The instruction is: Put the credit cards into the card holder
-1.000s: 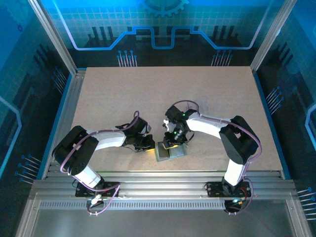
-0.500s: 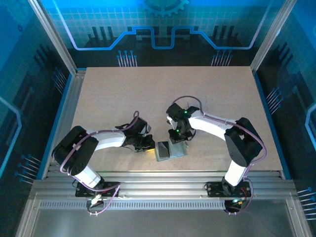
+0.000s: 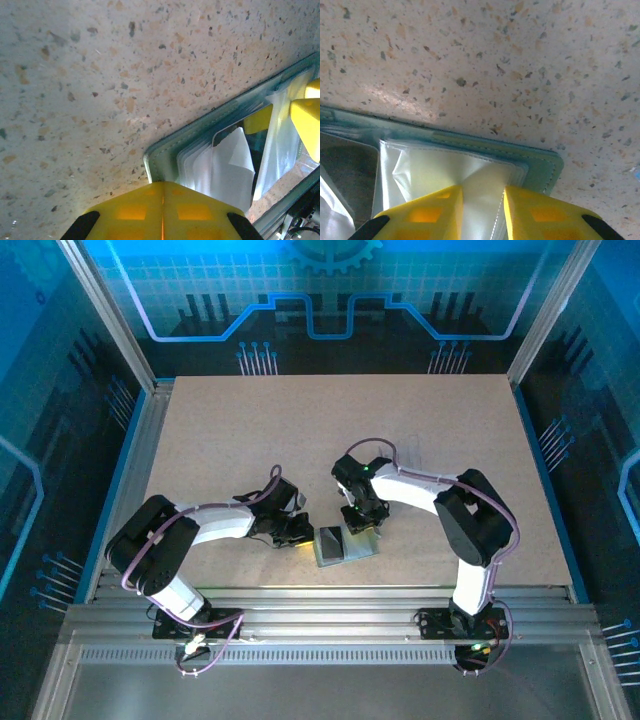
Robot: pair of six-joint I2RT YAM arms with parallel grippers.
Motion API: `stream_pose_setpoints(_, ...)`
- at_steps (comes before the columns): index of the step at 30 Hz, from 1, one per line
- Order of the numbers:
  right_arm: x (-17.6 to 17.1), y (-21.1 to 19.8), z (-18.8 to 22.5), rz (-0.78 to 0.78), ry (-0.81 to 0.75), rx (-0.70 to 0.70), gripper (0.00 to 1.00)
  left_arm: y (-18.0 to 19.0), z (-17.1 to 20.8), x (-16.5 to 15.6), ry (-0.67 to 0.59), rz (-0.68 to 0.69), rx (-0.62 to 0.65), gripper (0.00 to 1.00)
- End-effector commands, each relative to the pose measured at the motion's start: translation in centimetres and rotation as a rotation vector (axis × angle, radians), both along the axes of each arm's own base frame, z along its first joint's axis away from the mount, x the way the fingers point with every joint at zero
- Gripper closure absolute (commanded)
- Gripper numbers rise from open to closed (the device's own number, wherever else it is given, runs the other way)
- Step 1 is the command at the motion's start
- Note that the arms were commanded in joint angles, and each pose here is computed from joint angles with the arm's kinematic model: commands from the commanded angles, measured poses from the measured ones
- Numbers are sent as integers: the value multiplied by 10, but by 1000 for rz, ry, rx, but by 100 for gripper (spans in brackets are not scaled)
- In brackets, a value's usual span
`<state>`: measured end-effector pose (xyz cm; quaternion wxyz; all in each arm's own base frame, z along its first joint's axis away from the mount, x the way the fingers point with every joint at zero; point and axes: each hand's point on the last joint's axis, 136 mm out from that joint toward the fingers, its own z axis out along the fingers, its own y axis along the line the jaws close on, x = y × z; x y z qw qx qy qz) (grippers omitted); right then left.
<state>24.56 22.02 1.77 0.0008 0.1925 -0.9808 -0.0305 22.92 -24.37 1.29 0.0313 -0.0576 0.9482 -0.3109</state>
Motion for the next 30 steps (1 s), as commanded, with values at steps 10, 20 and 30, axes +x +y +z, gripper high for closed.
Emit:
stream_pose_setpoints(10, -12, -3, -13, 12, 5, -61, 96, 15, -22, -10, 40, 13, 67, 91)
stream_pose_setpoints(20, -4, 8, 33, 58, -98, -71, 100, 16, -30, -13, 55, 16, 70, 92)
stream_pose_setpoints(30, -16, 45, 54, 84, -55, 103, 96, 15, -30, -12, 54, 17, 61, 91)
